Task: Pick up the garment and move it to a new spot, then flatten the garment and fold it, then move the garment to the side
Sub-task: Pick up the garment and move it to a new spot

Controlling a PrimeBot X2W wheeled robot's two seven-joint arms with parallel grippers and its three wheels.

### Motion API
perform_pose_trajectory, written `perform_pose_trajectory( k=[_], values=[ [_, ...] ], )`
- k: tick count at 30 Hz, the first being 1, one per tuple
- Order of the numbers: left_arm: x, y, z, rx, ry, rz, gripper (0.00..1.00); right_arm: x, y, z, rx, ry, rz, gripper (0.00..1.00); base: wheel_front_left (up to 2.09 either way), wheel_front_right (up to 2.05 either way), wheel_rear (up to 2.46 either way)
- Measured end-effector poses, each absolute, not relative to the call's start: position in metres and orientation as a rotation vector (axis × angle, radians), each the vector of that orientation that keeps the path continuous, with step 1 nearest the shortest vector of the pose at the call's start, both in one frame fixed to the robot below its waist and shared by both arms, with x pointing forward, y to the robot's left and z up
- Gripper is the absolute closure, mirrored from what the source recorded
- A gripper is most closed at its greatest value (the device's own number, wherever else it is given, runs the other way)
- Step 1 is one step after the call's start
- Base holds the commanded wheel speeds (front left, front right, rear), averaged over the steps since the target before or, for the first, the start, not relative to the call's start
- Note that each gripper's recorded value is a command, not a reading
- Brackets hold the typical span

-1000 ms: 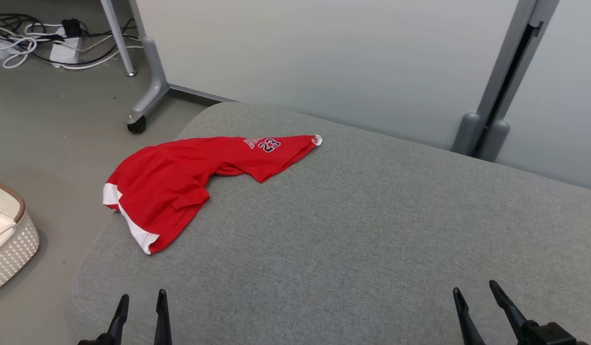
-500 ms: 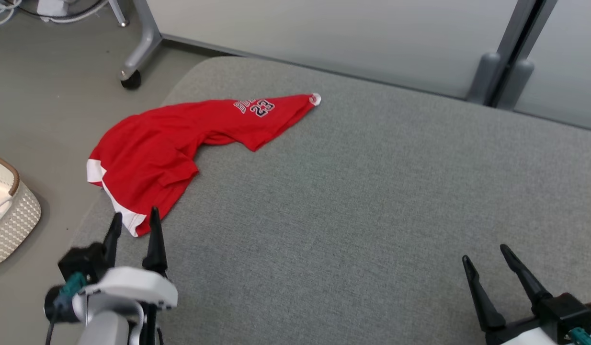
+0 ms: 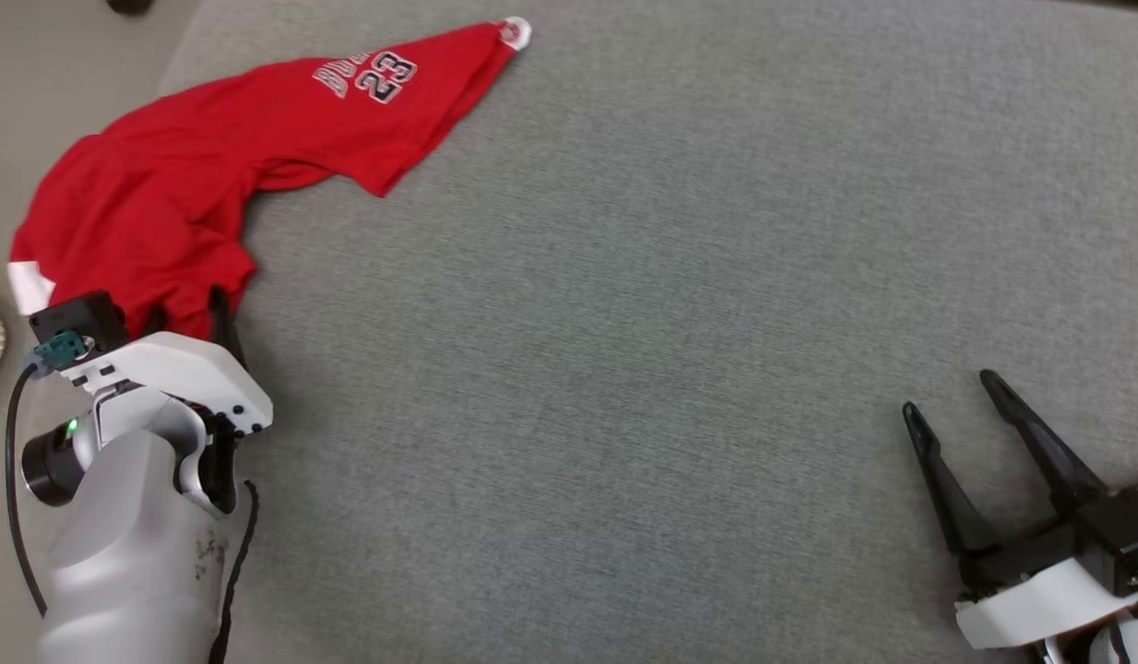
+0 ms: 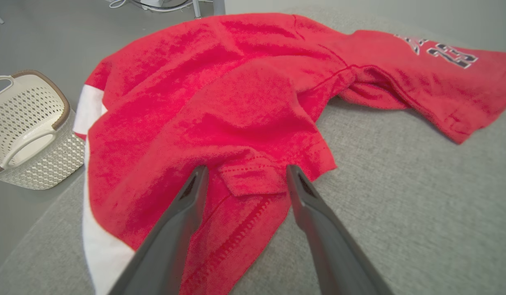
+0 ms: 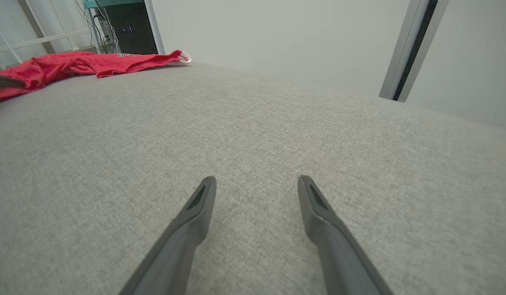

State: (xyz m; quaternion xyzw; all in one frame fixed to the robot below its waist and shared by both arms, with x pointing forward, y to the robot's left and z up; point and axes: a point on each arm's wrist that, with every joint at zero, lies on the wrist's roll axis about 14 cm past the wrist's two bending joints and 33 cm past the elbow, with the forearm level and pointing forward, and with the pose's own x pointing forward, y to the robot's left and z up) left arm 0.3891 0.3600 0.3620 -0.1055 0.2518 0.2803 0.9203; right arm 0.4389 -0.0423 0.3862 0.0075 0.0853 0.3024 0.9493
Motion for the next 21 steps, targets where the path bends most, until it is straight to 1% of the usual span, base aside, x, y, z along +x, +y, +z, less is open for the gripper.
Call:
perform_pose_trajectory(
  k=[1,3,5,8,11,15,18,21],
  values=[
    [0.389,0.359,0.354,-0.213,0.547,0.573,1.00,0.441,-0.045,0.386,0.017,0.173,0.606,0.00,0.00,0.00,0.00],
    [0.392,0.352,0.344,-0.218,0.578,0.559,1.00,0.443,-0.052,0.386,0.020,0.171,0.581,0.00,0.00,0.00,0.00],
    [0.398,0.345,0.342,-0.226,0.567,0.530,1.00,0.443,-0.056,0.387,0.023,0.170,0.565,0.00,0.00,0.00,0.00],
    [0.407,0.339,0.358,-0.231,0.484,0.497,1.00,0.439,-0.056,0.394,0.032,0.164,0.550,0.00,0.00,0.00,0.00],
    [0.423,0.318,0.381,-0.241,0.390,0.404,1.00,0.432,-0.054,0.407,0.059,0.149,0.527,0.00,0.00,0.00,0.00],
    [0.440,0.274,0.417,-0.242,0.272,0.245,1.00,0.417,-0.049,0.425,0.082,0.124,0.510,0.00,0.00,0.00,0.00],
    [0.451,0.231,0.446,-0.207,0.200,0.091,1.00,0.408,-0.050,0.443,0.096,0.089,0.490,0.00,0.00,0.00,0.00],
    [0.459,0.166,0.469,-0.218,0.166,-0.109,1.00,0.400,-0.063,0.455,0.097,0.061,0.440,0.00,0.00,0.00,0.00]
  ],
)
